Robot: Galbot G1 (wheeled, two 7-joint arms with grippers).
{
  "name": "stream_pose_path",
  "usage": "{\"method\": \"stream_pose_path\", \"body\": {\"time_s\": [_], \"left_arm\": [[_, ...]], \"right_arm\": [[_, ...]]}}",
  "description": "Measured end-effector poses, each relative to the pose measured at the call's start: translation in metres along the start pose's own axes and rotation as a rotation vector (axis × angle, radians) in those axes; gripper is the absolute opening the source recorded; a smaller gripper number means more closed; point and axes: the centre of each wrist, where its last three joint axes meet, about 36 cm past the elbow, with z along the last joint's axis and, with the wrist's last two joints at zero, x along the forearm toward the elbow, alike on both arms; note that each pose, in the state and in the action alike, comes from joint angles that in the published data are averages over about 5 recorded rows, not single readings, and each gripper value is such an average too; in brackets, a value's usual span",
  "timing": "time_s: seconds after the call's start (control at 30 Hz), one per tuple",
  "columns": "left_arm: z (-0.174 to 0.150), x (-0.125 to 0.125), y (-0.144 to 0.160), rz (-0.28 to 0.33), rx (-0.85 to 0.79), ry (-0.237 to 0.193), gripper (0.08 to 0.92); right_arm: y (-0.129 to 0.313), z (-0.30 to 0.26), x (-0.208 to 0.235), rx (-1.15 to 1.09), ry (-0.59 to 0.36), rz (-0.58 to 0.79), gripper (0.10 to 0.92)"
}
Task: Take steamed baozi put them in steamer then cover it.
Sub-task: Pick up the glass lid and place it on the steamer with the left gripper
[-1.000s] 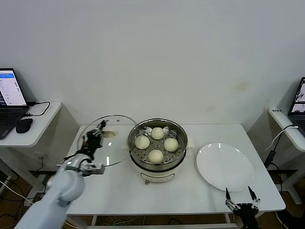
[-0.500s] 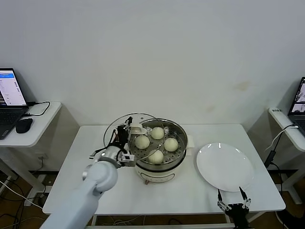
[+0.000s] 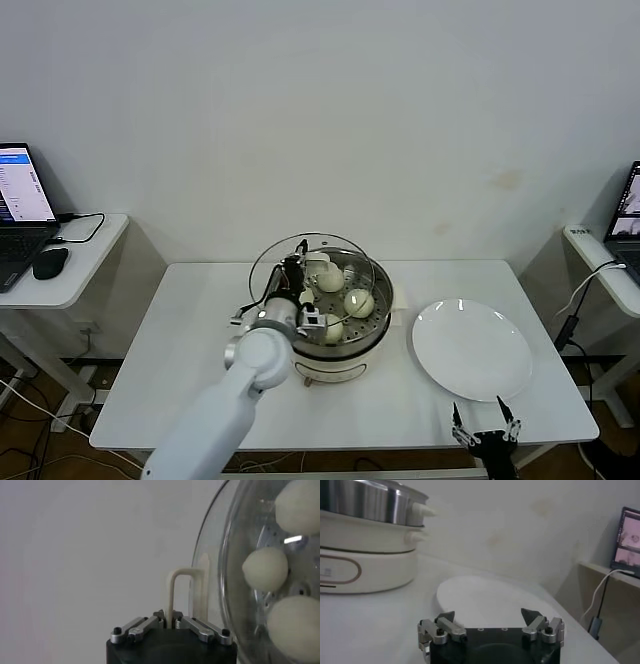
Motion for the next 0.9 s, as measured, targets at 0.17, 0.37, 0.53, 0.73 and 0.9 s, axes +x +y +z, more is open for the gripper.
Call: {"method": "stream_pose_path", "body": {"time_s": [0.17,0.37,0.53,0.73,0.9], "left_arm": [[-0.013,-0.006,-0.008,0.017,-0.002,0.01,0.155],[-0.025,-0.008,-0.012,0.028,0.003,0.012,0.155],[-0.03,-0.007,-0.016,0.036,0.004,0.014,0.155],[-0.033,-0.006,-0.021,0.047,0.008,0.02,0.155],[-0.035,-0.006,-0.024,0.051,0.009,0.02,0.155]], "right_arm": [[0.002,0.002,0.0,0.004,0.002,-0.005,0.823],[0.003,0.002,0.0,0.007,0.004,-0.007,0.823],[0.003,0.003,0.001,0.009,0.005,-0.007,0.823],[0.005,0.005,0.002,0.011,0.01,-0.011,0.823],[0.006,0.006,0.002,0.012,0.01,-0.014,0.822]]}}
